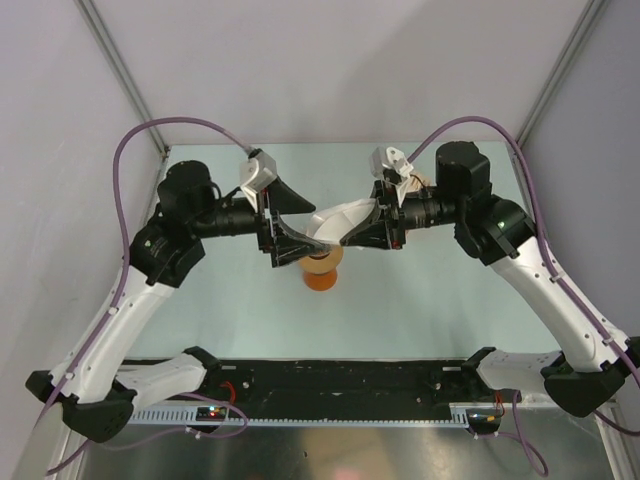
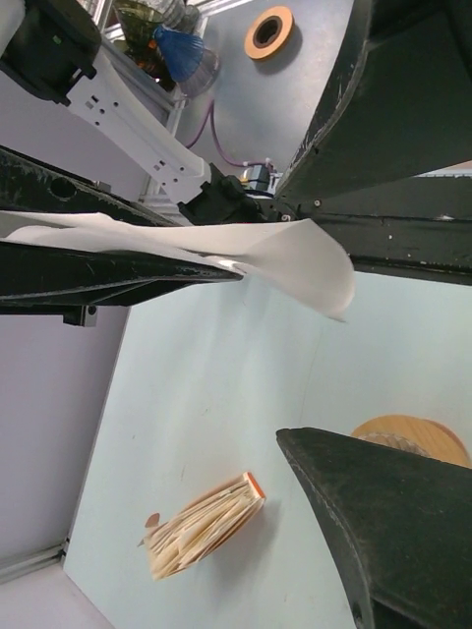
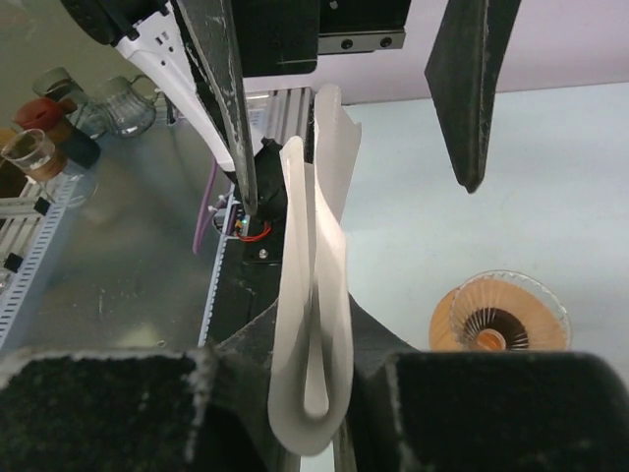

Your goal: Place the coffee filter in the dripper

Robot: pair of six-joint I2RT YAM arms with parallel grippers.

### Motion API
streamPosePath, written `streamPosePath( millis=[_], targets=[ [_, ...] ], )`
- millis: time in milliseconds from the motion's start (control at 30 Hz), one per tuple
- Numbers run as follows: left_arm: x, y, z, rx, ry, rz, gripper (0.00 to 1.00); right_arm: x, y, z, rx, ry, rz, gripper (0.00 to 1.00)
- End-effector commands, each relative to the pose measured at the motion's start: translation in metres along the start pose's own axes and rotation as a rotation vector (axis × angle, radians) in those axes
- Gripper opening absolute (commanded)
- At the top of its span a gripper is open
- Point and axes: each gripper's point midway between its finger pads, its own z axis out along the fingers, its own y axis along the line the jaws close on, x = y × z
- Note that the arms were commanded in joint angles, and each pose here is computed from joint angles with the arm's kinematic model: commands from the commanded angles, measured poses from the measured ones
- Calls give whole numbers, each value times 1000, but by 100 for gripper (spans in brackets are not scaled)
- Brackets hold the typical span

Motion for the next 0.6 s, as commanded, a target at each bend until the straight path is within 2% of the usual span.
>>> streamPosePath(
  millis=[0, 133, 200, 300, 433, 500, 567],
  targets=[
    [-10, -3, 2, -24, -10, 100, 100, -5, 13, 1, -41, -4, 16, 16],
    [-11, -8, 7, -8, -7, 152, 97, -2, 16, 3, -51, 6, 44, 15],
    [-11, -12, 9, 11, -7, 169, 91, -1, 15, 4, -51, 8, 61, 15],
    [-11, -16, 10, 30, -5, 181, 70, -2, 13, 4, -49, 3, 82, 15],
    [-11, -17, 11, 38, -4, 158, 36, -3, 13, 2, -46, 1, 94, 19],
    [-13, -18, 11, 37, -6, 119, 20, -2, 12, -2, -36, 2, 111, 27],
    [-17, -16, 11, 30, -9, 65, 6, -4, 10, -8, -28, -7, 148, 40]
  ],
)
